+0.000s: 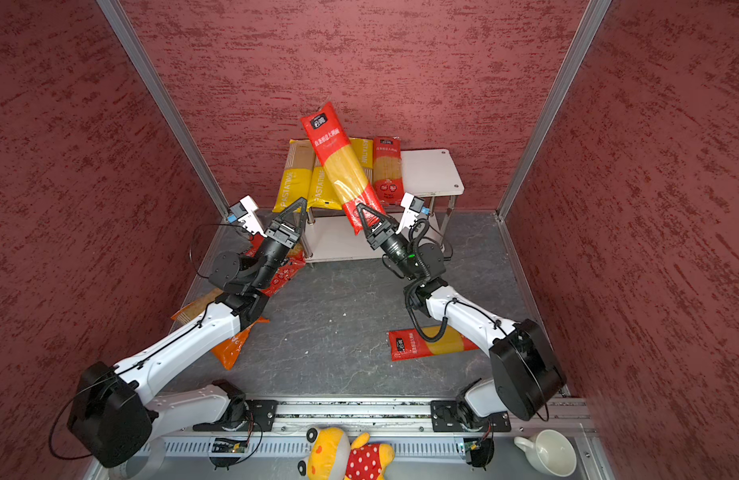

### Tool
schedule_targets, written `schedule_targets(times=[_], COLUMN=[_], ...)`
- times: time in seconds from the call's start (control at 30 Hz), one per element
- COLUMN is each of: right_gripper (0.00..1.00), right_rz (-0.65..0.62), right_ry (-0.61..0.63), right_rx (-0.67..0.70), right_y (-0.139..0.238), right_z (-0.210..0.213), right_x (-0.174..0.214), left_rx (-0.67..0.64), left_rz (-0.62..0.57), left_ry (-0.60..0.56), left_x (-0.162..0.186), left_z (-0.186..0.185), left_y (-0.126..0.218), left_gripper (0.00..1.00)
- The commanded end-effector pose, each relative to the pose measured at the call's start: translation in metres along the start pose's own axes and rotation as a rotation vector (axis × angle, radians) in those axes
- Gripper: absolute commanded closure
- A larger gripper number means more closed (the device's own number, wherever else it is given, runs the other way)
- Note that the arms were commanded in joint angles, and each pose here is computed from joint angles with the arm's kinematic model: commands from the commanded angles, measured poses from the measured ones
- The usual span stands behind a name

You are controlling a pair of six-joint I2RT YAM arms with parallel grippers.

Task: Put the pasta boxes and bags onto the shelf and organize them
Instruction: 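Carry the upright pack up toward the top shelf with both grippers, then set the pack on the shelf with right gripper while left withdraws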

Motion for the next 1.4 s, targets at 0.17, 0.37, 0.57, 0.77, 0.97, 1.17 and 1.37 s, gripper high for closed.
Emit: schedule_targets(times=[0.17,0.37,0.57,0.77,0.97,1.17,1.37], right_gripper=[1.00,1.00,1.00,1.00,0.88,0.77,0.75], right_rz=[-0.216,-0.209,-0.191,-0.117,-0.093,-0.085,-0.029], right_ry=[0.068,-0.008,-0.079,-0.245,-0.353,-0.408,-0.496], right_rx=[0.246,0.396,0.399,0.374,0.420,0.465,0.447], right_y=[0.023,0.035,0.021,0.002,-0.006,0.003,0.008], right_z=[-0.001,-0.043,-0.069,-0.096,-0.119,-0.123,-0.118], right_x=[-0.143,-0.170,-0.170,-0.148,-0.119,-0.104,-0.082], left_rx=[-0.125,-0.232,-0.297,-0.335,-0.346,-0.366,-0.381], left_rz=[0.095,0.158,0.201,0.196,0.211,0.200,0.201], left_ry=[-0.051,-0.037,-0.029,-0.042,-0.046,-0.053,-0.054], left_x=[0.021,0.044,0.058,0.060,0.063,0.063,0.064], left_z=[0.031,0.064,0.080,0.089,0.093,0.099,0.104], left_y=[0.022,0.044,0.062,0.074,0.074,0.078,0.079], left_gripper=[0.31,0.31,0.31,0.31,0.31,0.31,0.31])
Point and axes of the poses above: each gripper's point midway between its finger pads, its own y axis back along the fingers, its own z axis along the line the jaws close on, x = y × z, the point moved 3 cm from there along y, back along the fingers, and after that the axes turned 12 degrees about y, right-handed, at the moved point
